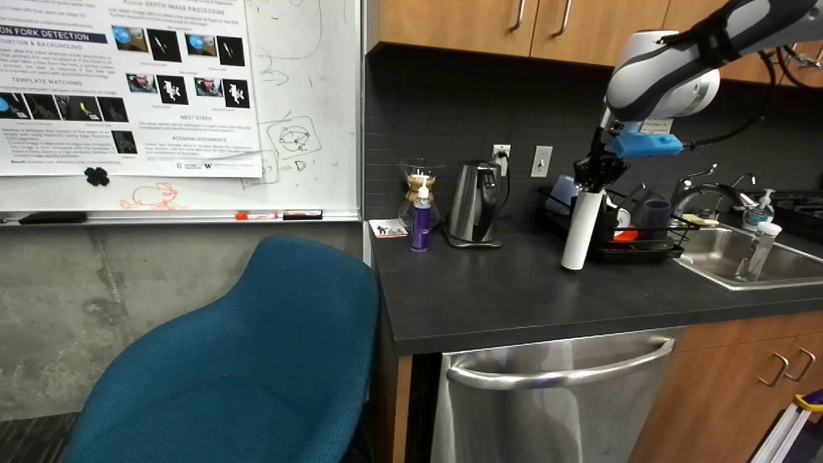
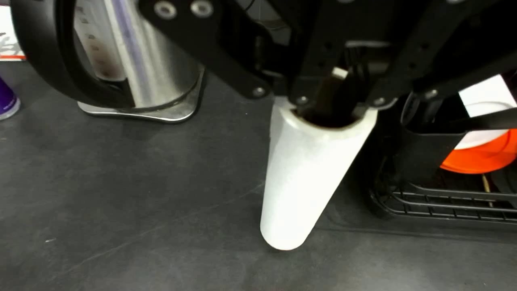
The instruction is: Move the paper towel roll to the left
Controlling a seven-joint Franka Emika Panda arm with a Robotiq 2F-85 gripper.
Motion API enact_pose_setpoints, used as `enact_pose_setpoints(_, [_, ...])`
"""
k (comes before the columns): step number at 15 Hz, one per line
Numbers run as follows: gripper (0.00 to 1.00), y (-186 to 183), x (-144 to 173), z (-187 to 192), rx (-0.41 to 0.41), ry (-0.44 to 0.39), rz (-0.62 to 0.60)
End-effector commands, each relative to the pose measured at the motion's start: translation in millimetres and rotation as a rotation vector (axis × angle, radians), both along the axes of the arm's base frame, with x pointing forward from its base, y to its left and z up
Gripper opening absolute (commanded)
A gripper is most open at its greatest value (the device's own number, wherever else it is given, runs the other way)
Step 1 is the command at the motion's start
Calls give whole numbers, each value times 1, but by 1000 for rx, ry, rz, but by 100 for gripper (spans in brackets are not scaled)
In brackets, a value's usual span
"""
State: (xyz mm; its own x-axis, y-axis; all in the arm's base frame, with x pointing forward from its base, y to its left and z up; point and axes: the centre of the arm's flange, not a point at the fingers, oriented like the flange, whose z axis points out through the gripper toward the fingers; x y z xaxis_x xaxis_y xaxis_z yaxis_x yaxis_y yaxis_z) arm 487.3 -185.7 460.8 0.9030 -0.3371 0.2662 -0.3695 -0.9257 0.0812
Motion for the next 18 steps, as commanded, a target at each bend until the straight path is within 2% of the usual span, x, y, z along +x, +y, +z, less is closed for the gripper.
enact_pose_setpoints(1, [50, -6, -28, 4, -12, -21, -40])
enact_pose_setpoints(11, [50, -53, -70, 7, 8, -25, -133])
enact_pose_setpoints(18, [50, -85, -80, 4, 7, -24, -210])
